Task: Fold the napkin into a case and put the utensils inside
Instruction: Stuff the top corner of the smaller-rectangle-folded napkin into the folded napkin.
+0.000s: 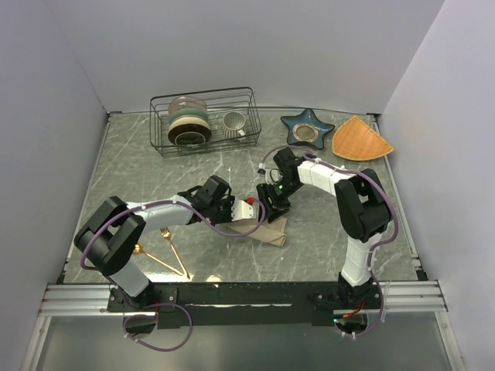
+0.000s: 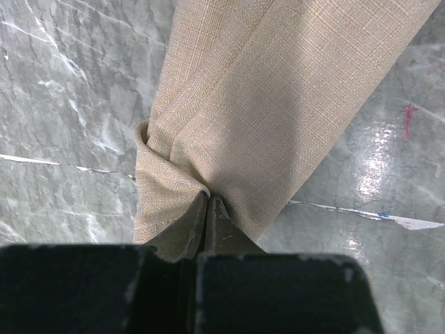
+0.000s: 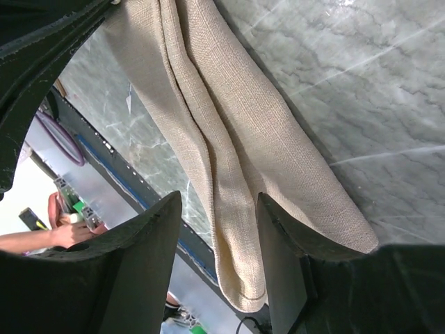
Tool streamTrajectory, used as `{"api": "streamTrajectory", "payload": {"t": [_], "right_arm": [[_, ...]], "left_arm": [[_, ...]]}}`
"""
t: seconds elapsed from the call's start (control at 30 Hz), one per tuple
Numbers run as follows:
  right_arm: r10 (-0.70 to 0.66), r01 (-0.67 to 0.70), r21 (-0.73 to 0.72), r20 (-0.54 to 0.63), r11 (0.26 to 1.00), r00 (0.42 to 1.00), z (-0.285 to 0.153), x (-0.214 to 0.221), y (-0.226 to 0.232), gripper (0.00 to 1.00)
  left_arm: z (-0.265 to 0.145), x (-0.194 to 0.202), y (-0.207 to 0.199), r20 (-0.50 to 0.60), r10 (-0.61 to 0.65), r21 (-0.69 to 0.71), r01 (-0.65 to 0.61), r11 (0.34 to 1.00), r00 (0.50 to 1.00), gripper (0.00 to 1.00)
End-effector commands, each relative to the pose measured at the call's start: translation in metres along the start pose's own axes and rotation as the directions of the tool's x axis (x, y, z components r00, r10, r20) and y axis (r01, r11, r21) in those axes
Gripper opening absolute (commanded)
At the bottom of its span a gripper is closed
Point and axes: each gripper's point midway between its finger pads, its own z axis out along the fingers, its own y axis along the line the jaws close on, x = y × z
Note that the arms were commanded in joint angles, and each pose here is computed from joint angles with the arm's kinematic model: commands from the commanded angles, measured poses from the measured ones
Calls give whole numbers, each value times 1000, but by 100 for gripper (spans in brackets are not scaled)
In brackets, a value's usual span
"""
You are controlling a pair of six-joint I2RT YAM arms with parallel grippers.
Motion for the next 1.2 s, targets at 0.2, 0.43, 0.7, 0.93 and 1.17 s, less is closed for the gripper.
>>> {"api": "streamTrajectory", "payload": {"t": [0.2,0.43,0.7,0.93,1.17], "right_arm": [[-23,22,-9,-32,1000,999,12,6,7,54],[-10,11,7,-42,1000,999,13,5,3,37],[-36,36,15,-4,999,999,-2,-6,13,0],[-118,114,57,77,992,990,-33,-33,24,0],[-85,83,102,17,991,996,-13,-37,-5,0]], "left_arm": [[12,51,-64,-140,-53,212,82,974,989,1],[11,50,-64,-136,-48,212,77,974,990,1],[11,51,-65,-136,-47,213,75,974,990,1],[11,51,-65,-137,-40,218,70,973,990,1],[12,51,-65,-140,-42,221,73,973,989,1]]}}
